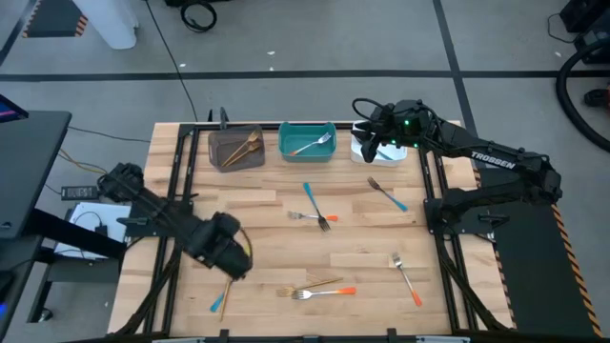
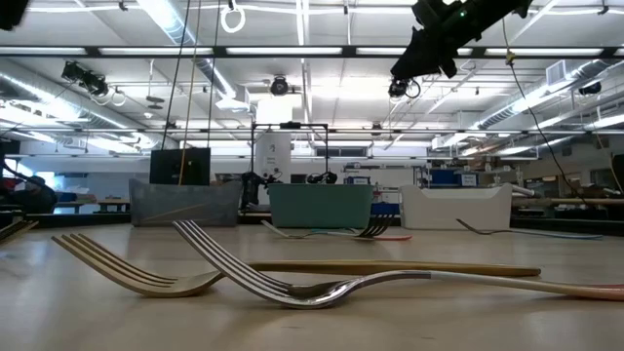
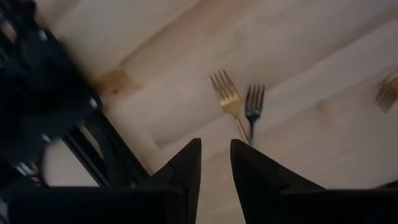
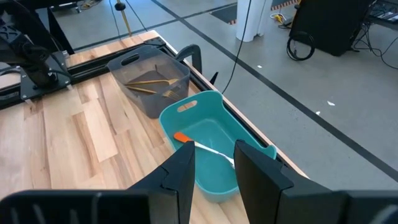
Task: Sort silverware by color (type)
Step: Put the blue fork into the white bin
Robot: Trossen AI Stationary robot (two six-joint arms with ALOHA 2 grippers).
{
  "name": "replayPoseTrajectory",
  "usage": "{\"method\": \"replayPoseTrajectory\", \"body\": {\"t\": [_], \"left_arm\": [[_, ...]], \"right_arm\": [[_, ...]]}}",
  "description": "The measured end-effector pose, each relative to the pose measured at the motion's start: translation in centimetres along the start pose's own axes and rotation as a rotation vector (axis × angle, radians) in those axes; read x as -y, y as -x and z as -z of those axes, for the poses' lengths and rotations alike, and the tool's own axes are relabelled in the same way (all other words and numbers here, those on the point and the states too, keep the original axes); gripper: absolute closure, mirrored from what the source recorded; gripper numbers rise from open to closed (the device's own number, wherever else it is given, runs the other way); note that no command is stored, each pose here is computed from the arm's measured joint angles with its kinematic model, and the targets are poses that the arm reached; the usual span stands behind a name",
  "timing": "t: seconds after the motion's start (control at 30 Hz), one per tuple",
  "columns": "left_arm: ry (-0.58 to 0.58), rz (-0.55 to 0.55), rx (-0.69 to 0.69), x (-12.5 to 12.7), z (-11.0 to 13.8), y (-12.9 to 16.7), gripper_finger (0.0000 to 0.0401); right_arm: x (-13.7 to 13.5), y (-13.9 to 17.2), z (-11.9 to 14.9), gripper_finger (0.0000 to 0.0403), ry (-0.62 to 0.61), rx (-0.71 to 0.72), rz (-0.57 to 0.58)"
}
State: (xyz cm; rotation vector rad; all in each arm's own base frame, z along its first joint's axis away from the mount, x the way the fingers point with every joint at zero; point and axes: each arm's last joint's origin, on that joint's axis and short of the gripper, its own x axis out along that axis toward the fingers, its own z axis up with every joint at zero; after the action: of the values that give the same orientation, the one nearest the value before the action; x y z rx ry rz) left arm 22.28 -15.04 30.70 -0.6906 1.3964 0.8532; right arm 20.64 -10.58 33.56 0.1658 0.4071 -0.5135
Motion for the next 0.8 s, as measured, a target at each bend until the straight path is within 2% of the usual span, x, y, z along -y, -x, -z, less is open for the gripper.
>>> {"method": "replayPoseTrajectory", "body": {"t": [0.27,0.67,0.8], "left_arm": [[0.091,0.125,-0.016,0.8,4.0,0.3,0.0306],[0.059,0.166,-0.028,1.1,7.4,0.0,0.0306],[0.013,0.200,-0.031,2.2,8.9,-0.8,0.0306]], "right_arm": [[0.0,0.0,0.2,0.0285,-0.011,-0.016,0.001],[-0.4,0.2,1.7,0.0284,-0.181,-0.175,0.008],[-1.2,0.3,2.2,0.0284,-0.256,-0.229,-0.015]]}}
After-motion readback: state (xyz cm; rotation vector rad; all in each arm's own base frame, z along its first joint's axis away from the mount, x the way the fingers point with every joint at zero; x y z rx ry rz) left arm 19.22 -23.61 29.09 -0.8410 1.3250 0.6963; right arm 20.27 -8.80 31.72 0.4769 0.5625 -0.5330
